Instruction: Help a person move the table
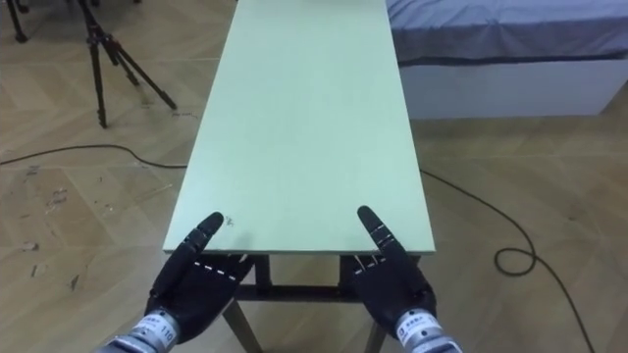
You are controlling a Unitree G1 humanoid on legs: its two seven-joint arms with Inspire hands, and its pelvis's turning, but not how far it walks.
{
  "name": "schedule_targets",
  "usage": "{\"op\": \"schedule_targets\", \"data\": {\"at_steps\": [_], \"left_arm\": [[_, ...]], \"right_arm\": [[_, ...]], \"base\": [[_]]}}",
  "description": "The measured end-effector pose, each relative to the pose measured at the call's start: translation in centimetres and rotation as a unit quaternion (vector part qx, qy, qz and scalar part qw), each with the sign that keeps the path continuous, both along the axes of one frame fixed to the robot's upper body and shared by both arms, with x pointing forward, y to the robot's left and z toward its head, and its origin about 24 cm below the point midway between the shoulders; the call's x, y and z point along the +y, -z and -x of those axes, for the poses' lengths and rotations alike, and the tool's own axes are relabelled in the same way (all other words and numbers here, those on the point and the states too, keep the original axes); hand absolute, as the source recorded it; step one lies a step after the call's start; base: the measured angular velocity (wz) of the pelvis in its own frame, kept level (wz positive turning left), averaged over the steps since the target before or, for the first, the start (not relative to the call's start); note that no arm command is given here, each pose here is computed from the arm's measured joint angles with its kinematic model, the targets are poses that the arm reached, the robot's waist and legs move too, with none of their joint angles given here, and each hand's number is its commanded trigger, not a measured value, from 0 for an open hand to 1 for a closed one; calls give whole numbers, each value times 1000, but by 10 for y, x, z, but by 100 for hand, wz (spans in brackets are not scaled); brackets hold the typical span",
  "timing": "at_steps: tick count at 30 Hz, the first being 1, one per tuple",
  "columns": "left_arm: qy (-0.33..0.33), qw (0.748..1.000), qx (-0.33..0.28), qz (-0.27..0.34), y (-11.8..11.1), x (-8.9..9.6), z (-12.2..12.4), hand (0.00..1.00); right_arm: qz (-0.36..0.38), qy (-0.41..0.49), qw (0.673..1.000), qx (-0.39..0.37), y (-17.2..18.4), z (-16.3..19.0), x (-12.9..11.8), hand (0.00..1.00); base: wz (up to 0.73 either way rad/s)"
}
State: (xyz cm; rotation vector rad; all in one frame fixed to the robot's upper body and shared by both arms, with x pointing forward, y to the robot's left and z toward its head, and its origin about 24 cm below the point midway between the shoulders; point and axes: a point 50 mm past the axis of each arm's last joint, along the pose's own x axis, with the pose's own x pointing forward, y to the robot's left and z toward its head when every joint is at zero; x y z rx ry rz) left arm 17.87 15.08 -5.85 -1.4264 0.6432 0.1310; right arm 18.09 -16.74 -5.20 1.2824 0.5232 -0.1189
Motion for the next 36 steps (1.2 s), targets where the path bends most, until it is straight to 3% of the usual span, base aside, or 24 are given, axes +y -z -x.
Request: {"op": "schedule_targets", "data": {"at_steps": [9, 36], "left_arm": [[13, 1000, 14, -25, 8, -3, 5, 100], [11, 999, 5, -41, 10, -10, 0, 100]], "right_arm": [[3, 11, 999, 46, 9, 1, 5, 100], [35, 27, 998, 42, 7, -5, 9, 100]], "base": [[0], [0]]}}
